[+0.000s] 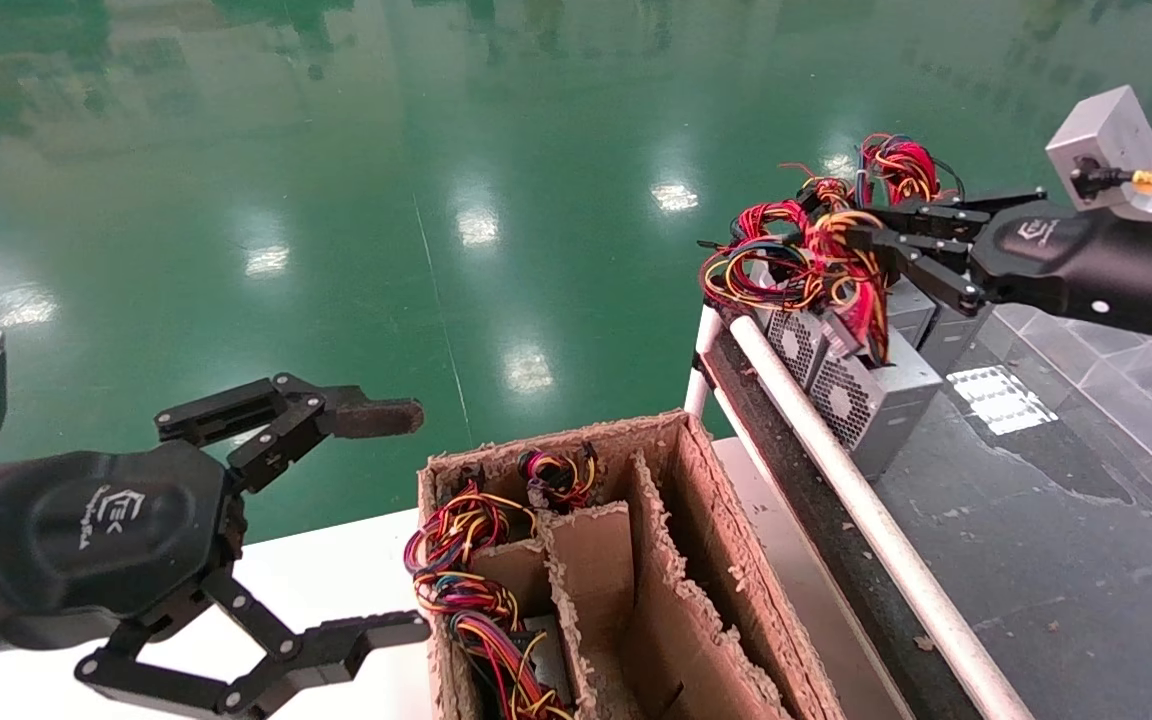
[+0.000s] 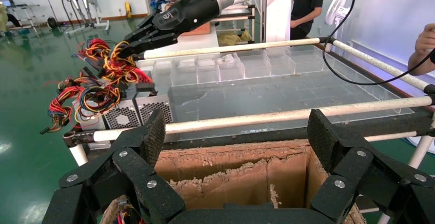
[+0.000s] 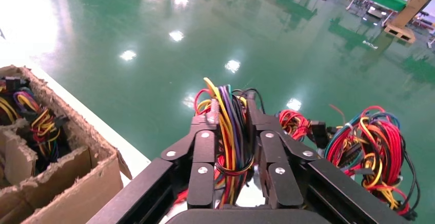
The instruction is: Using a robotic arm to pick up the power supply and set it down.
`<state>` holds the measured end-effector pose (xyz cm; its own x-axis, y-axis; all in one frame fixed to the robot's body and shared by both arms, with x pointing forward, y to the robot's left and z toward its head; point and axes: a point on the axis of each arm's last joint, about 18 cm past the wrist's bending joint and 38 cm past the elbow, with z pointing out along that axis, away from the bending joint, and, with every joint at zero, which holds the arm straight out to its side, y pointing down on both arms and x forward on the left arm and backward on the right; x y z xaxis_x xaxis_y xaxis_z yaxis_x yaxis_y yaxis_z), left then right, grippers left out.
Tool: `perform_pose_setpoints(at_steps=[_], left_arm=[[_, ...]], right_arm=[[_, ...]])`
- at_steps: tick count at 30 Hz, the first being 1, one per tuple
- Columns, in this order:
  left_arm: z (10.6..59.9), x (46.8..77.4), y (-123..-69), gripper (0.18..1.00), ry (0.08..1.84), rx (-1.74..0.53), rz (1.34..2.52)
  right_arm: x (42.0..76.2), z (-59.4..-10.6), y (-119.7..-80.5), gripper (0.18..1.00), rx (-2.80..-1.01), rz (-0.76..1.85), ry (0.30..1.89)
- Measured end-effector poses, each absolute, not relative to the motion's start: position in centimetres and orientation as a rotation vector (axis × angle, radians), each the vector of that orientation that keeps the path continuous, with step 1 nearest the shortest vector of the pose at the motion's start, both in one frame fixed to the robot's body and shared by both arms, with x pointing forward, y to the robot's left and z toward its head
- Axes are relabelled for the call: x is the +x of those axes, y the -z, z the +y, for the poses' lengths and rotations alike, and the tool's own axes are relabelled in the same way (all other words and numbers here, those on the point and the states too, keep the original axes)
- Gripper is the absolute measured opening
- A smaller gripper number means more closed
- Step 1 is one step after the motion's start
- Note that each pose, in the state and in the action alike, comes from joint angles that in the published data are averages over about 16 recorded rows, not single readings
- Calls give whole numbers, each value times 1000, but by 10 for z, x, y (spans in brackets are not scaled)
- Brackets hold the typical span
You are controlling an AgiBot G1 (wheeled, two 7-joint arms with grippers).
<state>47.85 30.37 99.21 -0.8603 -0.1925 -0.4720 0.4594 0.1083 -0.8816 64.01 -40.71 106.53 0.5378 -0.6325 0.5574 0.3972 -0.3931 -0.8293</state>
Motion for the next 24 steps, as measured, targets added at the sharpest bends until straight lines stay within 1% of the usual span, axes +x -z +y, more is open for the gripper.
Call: perform_pose_setpoints(at_steps=[3,9,15,24], left_arm=[[304,478,-992,1001,1803,259,1916],[304,478,-992,1001,1803,259,1916],[304,478,-992,1001,1803,259,1916],[304,479,-992,1001,1803,259,1916]], right_arm=[[639,-409,-1064,298,-1637,207,1122],[636,-415,-1065,382,-1640,210,1119],[626,-418,-1073,502,-1593,201,1095],[607,-418,-1088,720,-1488,149,1042]])
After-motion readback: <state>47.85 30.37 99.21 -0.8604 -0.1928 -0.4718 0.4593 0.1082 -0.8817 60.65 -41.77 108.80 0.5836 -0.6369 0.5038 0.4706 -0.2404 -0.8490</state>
